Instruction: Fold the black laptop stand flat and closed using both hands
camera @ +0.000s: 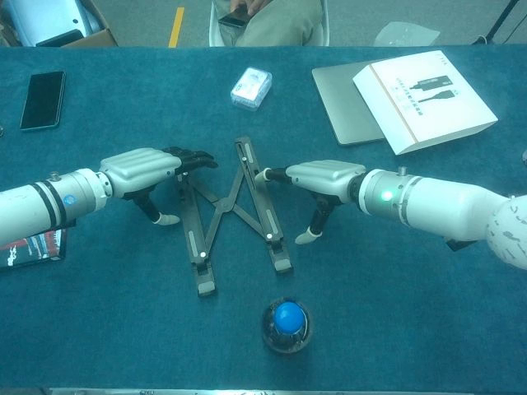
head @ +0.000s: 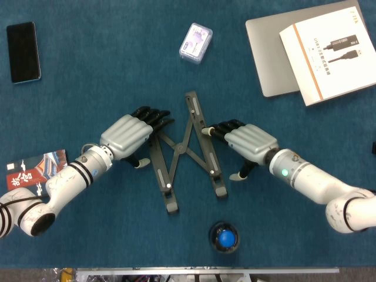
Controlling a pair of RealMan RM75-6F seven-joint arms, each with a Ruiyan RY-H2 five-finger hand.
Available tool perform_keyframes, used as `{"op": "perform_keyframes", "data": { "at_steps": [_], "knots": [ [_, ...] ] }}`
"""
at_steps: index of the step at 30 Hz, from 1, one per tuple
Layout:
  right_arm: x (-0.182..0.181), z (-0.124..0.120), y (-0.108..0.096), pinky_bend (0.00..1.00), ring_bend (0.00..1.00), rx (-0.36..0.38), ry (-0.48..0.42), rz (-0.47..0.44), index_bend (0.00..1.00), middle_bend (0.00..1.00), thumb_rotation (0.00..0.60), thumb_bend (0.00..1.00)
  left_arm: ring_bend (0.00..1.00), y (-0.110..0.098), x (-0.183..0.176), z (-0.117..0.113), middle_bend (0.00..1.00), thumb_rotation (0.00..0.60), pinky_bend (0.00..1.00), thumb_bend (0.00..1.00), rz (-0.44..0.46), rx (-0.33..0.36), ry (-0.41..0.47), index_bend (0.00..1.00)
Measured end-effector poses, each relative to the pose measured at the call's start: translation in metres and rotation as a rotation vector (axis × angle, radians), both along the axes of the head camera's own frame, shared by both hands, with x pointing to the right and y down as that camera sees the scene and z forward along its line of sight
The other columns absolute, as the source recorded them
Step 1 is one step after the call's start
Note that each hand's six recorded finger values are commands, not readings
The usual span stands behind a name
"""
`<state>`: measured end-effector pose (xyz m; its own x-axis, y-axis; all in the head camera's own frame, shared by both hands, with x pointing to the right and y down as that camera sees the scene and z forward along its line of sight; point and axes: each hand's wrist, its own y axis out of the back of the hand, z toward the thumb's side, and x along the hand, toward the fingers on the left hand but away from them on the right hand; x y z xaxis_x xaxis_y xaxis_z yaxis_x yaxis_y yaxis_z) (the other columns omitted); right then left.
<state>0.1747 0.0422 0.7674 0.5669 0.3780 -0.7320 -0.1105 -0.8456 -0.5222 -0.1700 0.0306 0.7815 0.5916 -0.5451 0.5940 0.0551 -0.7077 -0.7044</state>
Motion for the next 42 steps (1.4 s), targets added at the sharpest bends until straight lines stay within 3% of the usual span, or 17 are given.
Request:
{"op": "perform_keyframes", "data": {
  "at_steps": [30,42],
  "knots": [
    [-0.027,0.006,0.004,0.02,0.0,-0.012,-0.065,-0.002,0.0,0.07,0.6,0.12,0.0,0.005,0.005,-0.004,0.0,0.6,0.0,0.25,-0.009,-0.029,0.027,0.0],
    [-0.035,0.005,0.005,0.02,0.0,-0.026,-0.101,0.018,0.0,0.04,0.6,0.12,0.0,0.006,0.007,-0.006,0.0,0.6,0.0,0.25,-0.037,-0.072,0.05,0.0]
  ]
}}
